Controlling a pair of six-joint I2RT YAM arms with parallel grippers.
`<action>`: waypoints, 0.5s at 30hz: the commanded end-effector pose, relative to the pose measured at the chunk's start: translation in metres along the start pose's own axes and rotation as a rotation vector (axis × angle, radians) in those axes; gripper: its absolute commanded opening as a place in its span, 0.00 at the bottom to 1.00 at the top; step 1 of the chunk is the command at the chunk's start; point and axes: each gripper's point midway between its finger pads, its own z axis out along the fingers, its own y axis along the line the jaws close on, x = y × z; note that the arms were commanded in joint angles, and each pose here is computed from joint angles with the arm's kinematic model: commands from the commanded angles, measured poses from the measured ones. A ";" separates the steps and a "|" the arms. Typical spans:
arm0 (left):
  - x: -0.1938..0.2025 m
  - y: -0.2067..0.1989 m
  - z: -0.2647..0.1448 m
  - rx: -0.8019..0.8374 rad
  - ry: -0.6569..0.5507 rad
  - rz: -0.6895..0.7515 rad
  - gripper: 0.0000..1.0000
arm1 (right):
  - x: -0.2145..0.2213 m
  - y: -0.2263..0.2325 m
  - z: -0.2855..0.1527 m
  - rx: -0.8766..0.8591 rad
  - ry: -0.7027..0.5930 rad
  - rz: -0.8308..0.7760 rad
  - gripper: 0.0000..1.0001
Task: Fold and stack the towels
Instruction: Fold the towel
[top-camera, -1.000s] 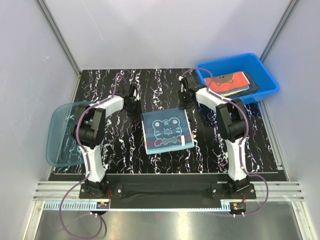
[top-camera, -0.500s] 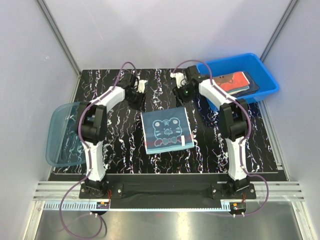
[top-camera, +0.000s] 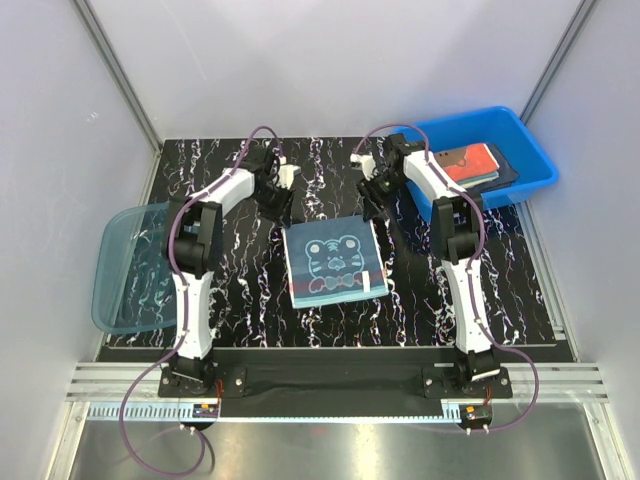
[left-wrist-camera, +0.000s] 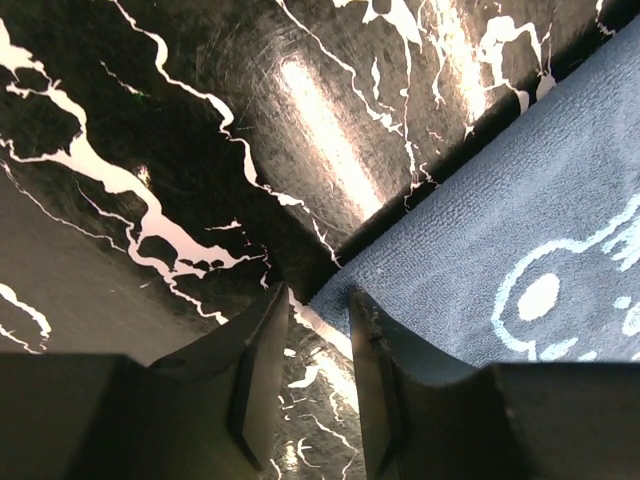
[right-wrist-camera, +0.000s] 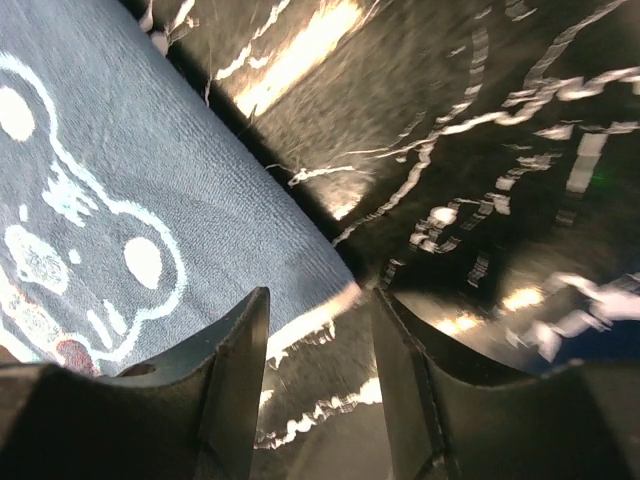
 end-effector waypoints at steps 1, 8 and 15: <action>-0.001 0.013 0.000 -0.022 0.023 0.039 0.34 | -0.005 0.012 0.002 -0.064 0.002 -0.046 0.52; 0.007 0.016 0.011 0.005 0.066 0.053 0.29 | 0.000 0.001 0.011 -0.047 0.016 -0.059 0.46; 0.002 0.017 0.012 0.010 0.058 0.065 0.17 | -0.005 -0.001 0.008 -0.037 -0.001 -0.090 0.20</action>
